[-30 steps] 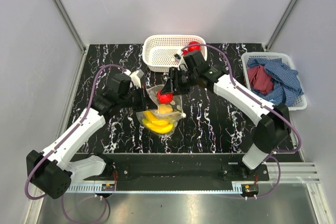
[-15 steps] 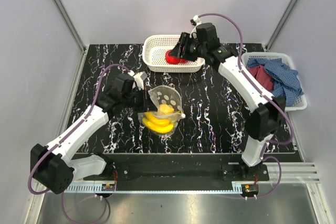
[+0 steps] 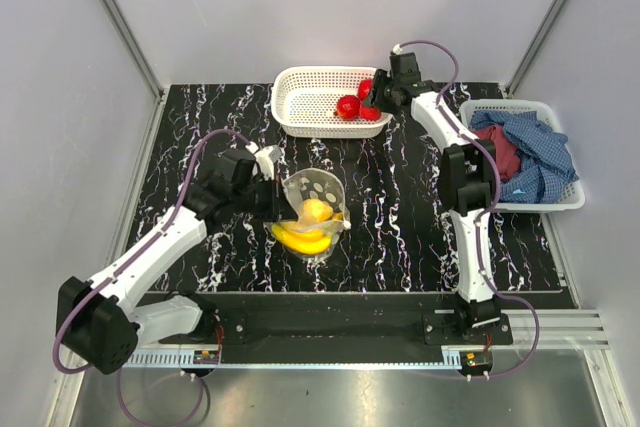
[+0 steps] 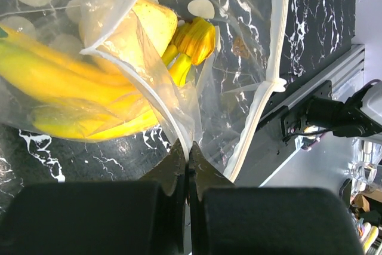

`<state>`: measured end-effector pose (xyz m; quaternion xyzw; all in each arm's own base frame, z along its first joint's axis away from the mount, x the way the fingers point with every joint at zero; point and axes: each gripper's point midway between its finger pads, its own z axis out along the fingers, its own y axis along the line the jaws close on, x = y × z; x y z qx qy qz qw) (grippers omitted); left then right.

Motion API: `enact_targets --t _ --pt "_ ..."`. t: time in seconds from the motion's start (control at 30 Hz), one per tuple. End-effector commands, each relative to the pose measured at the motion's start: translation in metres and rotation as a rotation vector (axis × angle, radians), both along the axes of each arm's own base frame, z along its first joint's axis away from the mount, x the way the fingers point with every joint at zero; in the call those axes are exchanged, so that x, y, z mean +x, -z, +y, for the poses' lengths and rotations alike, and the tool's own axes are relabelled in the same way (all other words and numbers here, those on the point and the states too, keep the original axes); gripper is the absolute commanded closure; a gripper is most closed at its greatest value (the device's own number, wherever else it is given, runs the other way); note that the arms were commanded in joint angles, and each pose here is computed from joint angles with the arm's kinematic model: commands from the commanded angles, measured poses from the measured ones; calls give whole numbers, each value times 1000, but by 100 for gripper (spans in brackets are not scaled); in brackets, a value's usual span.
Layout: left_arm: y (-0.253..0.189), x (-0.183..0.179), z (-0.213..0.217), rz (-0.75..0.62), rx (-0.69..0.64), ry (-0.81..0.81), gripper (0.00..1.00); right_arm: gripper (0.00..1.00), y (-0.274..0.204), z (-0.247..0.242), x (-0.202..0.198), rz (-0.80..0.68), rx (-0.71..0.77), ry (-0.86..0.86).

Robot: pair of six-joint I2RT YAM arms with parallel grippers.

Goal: Open the zip-top bag and remove the fake food

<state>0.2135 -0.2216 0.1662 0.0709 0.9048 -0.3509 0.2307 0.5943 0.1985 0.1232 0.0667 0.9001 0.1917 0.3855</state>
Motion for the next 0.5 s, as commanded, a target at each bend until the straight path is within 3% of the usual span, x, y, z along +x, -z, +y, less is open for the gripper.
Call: enact_targets --t 0.0,0.13,0.2,0.33,0.47 --pt "-22 2 -9 -67 -76 29 100 38 -37 2 22 -121 -43 -18" --pt "-27 5 -13 -74 -84 50 100 9 -31 2 27 -101 -61 -23" --pt "-29 7 -15 -71 -89 56 100 2 -29 1 22 -66 -64 -22" --pt "-38 13 -19 -85 -98 52 100 0 -56 -1 12 -48 -30 9" --pt "-42 18 -24 -69 -110 48 100 0 -72 2 -30 69 9 10"
